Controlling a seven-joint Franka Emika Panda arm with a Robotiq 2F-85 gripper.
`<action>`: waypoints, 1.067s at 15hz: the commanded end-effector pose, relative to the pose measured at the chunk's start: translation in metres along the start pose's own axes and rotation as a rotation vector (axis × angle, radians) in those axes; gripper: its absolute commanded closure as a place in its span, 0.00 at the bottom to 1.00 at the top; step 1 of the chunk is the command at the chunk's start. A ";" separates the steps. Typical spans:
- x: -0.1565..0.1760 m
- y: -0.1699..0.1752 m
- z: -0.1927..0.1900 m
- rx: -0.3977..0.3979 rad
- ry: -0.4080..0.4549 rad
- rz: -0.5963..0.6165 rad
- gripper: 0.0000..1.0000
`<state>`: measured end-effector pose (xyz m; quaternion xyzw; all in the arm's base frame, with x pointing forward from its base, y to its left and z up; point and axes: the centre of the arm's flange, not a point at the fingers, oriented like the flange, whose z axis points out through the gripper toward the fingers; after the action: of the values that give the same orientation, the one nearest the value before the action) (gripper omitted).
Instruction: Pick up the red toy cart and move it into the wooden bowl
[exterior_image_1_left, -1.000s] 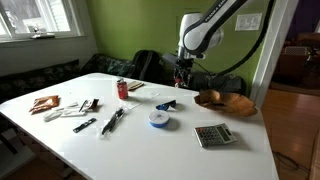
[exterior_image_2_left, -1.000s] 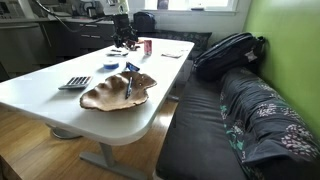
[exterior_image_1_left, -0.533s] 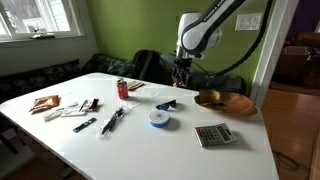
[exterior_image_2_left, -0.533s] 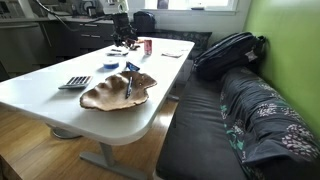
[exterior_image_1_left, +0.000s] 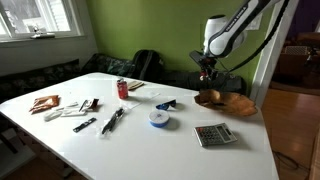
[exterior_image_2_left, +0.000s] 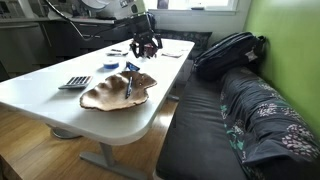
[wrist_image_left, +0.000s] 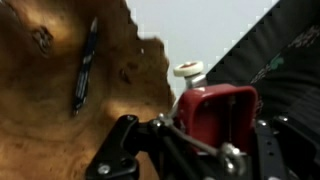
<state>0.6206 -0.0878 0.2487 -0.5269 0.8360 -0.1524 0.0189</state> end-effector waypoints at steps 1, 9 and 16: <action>0.087 0.050 -0.002 -0.134 0.036 0.122 0.97; 0.101 0.143 -0.006 -0.193 -0.038 0.220 0.97; 0.064 0.168 0.006 -0.104 -0.030 0.259 0.97</action>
<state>0.4563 -0.0881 0.2129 -0.4344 0.8988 -0.0571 0.0154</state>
